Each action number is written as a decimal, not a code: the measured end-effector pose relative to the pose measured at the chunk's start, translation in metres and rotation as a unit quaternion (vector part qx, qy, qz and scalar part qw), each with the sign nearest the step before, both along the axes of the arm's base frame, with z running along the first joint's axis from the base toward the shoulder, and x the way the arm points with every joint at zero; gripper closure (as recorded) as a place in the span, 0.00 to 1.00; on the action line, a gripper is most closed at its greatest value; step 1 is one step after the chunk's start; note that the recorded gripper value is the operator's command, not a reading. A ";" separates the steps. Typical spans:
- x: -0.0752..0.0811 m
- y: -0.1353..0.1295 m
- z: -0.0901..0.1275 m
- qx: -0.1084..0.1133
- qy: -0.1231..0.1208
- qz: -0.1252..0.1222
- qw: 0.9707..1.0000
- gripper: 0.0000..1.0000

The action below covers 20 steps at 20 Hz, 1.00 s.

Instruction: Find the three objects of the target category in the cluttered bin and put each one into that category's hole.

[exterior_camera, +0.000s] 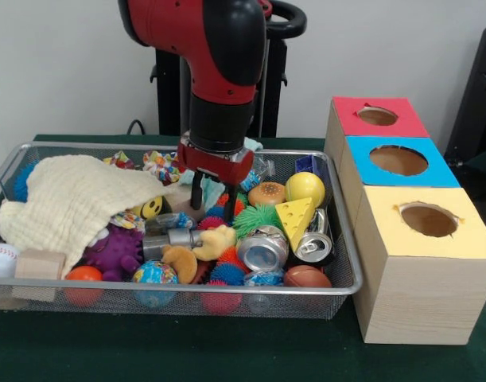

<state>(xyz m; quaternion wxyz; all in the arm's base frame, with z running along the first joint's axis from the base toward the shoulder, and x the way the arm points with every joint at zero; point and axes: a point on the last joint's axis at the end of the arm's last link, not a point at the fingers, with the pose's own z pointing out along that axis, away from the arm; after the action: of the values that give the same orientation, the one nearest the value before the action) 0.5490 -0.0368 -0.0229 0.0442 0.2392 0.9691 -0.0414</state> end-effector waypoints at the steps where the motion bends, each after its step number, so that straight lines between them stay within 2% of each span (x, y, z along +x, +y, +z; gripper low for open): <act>1: 0.000 0.001 0.000 0.000 0.000 0.001 1.000 0.00; 7: 0.003 0.008 0.003 -0.001 -0.003 0.007 1.000 0.00; 20: 0.025 0.023 0.023 -0.004 -0.029 0.010 1.000 0.00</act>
<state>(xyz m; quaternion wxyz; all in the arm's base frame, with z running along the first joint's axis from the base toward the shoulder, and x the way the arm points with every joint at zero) 0.5735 -0.0138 0.0003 0.0732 0.2304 0.9696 -0.0380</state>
